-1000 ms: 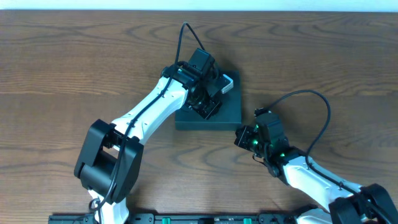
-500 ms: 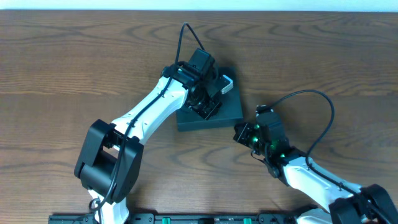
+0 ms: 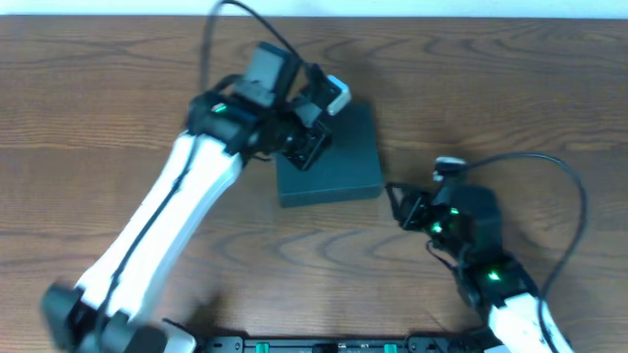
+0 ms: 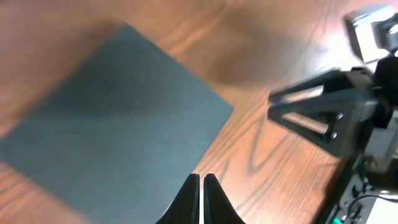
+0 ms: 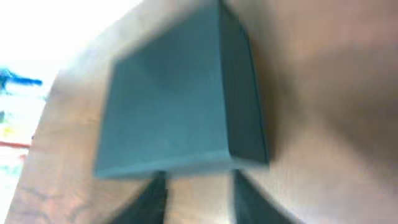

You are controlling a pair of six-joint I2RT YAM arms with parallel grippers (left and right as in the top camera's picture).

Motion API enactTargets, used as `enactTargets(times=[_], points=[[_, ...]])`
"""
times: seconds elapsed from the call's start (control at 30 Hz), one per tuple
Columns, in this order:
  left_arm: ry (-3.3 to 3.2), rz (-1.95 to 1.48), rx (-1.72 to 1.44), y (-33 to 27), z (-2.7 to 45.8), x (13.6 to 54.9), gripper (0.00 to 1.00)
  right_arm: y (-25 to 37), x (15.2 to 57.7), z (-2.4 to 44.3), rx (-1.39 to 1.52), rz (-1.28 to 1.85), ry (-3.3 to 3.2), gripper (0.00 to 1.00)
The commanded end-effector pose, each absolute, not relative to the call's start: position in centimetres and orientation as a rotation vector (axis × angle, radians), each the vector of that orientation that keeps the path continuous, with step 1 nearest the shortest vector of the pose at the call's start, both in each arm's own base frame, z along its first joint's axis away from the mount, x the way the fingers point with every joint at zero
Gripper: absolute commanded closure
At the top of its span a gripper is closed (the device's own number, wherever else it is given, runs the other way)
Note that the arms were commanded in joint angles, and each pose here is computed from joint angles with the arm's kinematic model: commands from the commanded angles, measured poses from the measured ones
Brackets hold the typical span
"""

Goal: Pack container

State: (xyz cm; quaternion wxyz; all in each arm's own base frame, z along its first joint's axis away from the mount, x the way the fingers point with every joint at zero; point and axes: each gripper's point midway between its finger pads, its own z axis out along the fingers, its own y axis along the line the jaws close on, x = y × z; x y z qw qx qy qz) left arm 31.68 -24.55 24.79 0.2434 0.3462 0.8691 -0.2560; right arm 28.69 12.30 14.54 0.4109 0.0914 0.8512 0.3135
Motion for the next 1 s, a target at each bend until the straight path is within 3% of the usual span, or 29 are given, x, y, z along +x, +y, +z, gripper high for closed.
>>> enactTargets(times=[0.0,0.03,0.17,0.2,0.23,0.27,0.43,0.8,0.97], points=[[2.351,-0.600,0.762,-21.3,28.5,32.0,0.94,10.7,29.9,21.2,0.080,0.672,1.939,0.29],[2.337,-0.568,0.690,-19.8,29.9,31.8,0.94,10.3,29.9,23.4,0.052,0.651,1.876,0.01],[2.280,-0.548,0.620,-17.7,32.7,30.5,0.94,9.4,29.7,27.6,0.050,0.634,1.757,0.01],[2.278,-0.541,0.603,-17.4,33.1,30.1,0.84,9.1,29.8,28.1,0.063,0.618,1.735,0.01],[2.286,-0.546,0.549,-17.1,33.4,29.9,0.13,8.5,30.2,28.7,0.085,0.593,1.703,0.01],[2.292,-0.568,0.501,-17.0,33.7,29.7,0.05,8.4,30.2,28.8,0.090,0.587,1.700,0.01],[2.302,-0.586,0.472,-17.1,33.8,29.6,0.05,8.4,30.0,26.1,0.108,0.573,1.811,0.01],[2.310,-0.581,0.475,-17.0,33.6,29.6,0.05,7.7,26.3,15.1,0.194,0.487,2.298,0.01],[2.397,-0.417,0.423,-13.5,32.8,26.5,0.05,7.3,24.4,11.9,0.224,0.449,2.460,0.01]])
